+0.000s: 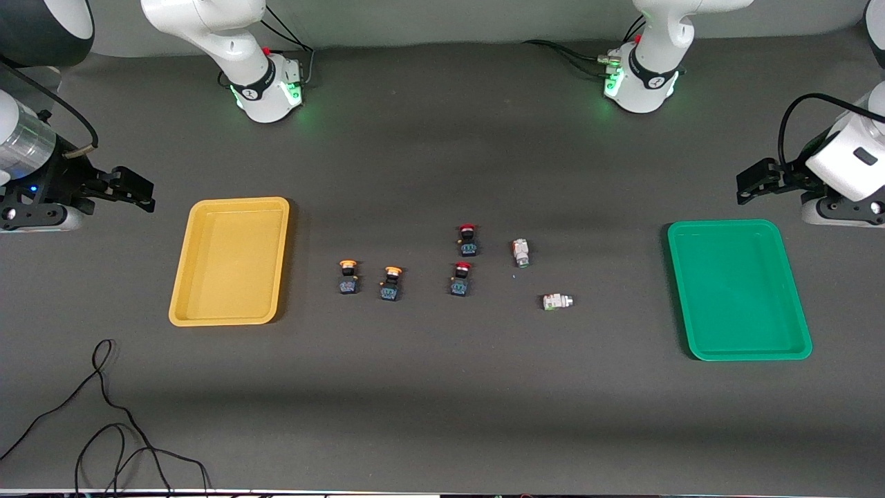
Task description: Place green and yellow buttons in trays
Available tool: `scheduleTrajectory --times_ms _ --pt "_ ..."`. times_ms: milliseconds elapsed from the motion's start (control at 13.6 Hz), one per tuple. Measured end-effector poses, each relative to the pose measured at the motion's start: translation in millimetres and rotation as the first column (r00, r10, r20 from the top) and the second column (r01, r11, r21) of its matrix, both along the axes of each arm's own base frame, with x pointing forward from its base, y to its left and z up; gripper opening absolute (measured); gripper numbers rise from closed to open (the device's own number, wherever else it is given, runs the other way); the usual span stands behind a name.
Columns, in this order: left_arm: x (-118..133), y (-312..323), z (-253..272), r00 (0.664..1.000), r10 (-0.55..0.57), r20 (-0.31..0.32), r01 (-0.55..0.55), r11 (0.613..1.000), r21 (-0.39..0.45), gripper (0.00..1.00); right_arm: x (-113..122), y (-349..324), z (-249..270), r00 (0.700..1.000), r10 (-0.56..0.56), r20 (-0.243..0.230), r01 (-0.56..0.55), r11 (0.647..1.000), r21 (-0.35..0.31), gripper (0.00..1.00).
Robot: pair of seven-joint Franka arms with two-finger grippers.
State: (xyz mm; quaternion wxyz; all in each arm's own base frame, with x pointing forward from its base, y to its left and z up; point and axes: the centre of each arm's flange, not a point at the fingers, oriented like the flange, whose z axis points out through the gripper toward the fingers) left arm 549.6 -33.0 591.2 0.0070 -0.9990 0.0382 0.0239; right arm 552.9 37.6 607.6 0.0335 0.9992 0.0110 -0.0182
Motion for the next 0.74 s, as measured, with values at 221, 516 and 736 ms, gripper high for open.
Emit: scheduleTrajectory --times_ms 221,516,736 --pt "-0.1 0.0 -1.2 1.0 0.0 -0.002 0.0 1.0 0.0 1.0 -0.1 -0.5 -0.5 1.0 -0.001 -0.003 0.001 1.0 0.0 1.0" --pt "-0.2 -0.2 -1.2 1.0 0.0 -0.003 0.0 1.0 0.0 1.0 0.2 -0.6 -1.1 1.0 -0.001 -0.004 0.001 1.0 0.0 1.0" --pt "-0.8 -1.8 -2.3 1.0 -0.003 -0.008 0.003 1.0 0.001 1.0 0.2 -0.6 -1.2 1.0 -0.001 -0.004 0.001 1.0 0.0 1.0"
